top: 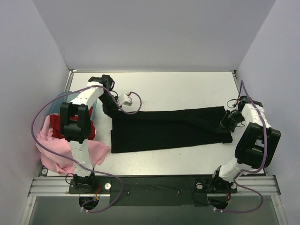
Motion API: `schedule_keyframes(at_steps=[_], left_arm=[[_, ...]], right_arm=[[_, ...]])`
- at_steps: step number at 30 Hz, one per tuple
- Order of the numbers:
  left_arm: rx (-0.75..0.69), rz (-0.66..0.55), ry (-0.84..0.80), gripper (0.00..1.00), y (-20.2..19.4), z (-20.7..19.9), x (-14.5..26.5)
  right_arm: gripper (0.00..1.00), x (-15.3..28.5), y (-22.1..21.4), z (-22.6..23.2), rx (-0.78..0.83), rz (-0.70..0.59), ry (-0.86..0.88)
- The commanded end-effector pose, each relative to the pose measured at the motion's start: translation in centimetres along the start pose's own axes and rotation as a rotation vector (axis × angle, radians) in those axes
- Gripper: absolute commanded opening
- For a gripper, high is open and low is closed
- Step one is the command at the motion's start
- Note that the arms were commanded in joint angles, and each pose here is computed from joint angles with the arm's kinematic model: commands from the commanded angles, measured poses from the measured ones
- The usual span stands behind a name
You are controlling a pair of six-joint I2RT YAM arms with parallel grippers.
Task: Fold and stack the t-shirts
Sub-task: Fold the other side of the tshirt into a rectangle
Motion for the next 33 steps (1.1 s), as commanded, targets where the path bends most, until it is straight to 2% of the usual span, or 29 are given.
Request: schedule_keyframes(at_steps=[1,3,5,6,7,9,11,15,20,21,24,27,30,33], left_arm=[[-0.046,0.044,-0.016,0.00,-0.7,-0.5,-0.4],[-0.052,0.080,-0.027,0.00,-0.9,-0.9,-0.7],[-0.057,0.103,-0.032,0.02,-0.9,-1.0,-0.8],[-0.055,0.103,-0.028,0.23,-0.9,-0.9,-0.6],[-0.057,0.101,-0.027,0.50,-0.7,-0.9,-0.3],[-0.077,0.084,-0.018,0.56,-0.2,-1.0,0.7],[-0.107,0.046,-0.020,0.59,0.4,-1.2,1.7],[-0.131,-0.089,-0.050,0.60,3.6,-1.9,3.9],[-0.119,-0.344,-0.118,0.56,11.8,-4.2,6.8],[-0.111,-0.387,-0.195,0.54,13.7,-6.2,6.2],[-0.109,-0.487,-0.261,0.53,18.1,-8.9,4.9],[-0.131,-0.497,-0.292,0.53,20.4,-11.2,2.0],[-0.041,-0.487,-0.237,0.52,20.3,-10.1,-1.3],[0.006,-0.423,-0.095,0.48,18.5,-7.8,-4.3]], right_arm=[[0.00,-1.8,-1.7,0.2,-0.028,0.150,-0.002],[0.00,-2.4,-1.6,0.4,-0.015,0.160,-0.032],[0.14,-2.7,-1.5,0.2,-0.018,0.177,-0.066],[0.27,-2.7,-1.5,0.1,-0.022,0.180,-0.070],[0.31,-2.6,-1.5,-0.1,-0.027,0.177,-0.076],[0.36,-1.9,-1.2,-0.6,-0.028,0.139,-0.116],[0.37,-0.7,-0.7,-1.3,-0.026,0.082,-0.162],[0.37,1.1,0.5,-0.5,0.018,-0.012,-0.146],[0.38,0.7,1.7,0.0,0.017,-0.056,-0.117],[0.38,0.4,2.1,0.1,0.016,-0.062,-0.101],[0.38,-0.7,3.4,0.8,0.018,-0.079,-0.067],[0.41,-0.8,4.3,3.4,0.130,-0.095,0.007],[0.43,-1.1,4.6,6.6,0.284,-0.090,0.006],[0.43,-2.6,3.8,6.1,0.257,-0.036,-0.042]])
Point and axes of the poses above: each gripper's point midway between its finger pads, its own x axis back along the fingers, its own z axis along the line the jaws close on, y = z × x, the point moved 4 cm from there along x, back along the fingers, and after that the axes turned 13 degrees about x, right-handed, at the moved point
